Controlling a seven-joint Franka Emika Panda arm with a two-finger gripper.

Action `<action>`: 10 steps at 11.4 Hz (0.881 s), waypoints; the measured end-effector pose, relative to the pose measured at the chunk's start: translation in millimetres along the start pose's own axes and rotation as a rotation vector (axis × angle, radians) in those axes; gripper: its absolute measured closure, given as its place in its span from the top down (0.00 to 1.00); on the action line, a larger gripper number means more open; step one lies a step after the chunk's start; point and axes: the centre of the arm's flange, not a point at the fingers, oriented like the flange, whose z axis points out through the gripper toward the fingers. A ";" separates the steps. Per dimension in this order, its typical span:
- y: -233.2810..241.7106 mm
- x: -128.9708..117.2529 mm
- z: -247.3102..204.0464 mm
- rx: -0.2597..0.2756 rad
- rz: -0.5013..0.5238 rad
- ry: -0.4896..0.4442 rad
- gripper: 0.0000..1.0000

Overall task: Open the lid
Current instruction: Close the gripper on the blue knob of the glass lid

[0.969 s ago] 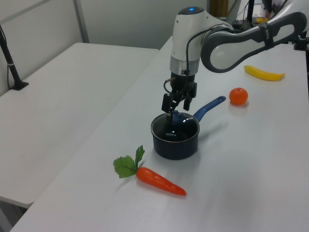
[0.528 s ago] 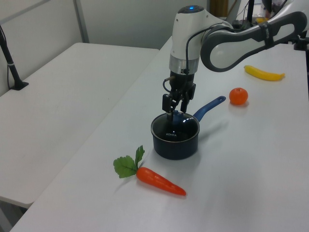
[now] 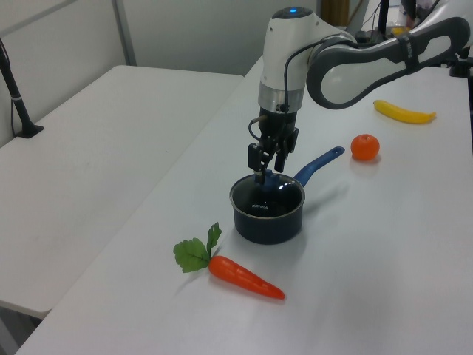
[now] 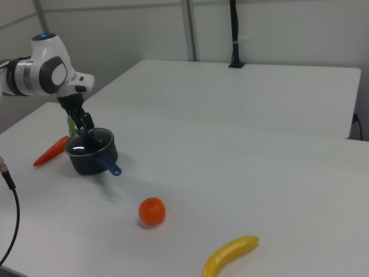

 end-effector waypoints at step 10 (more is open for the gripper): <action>-2.8 -0.6 6.1 -0.004 -0.003 -0.004 0.61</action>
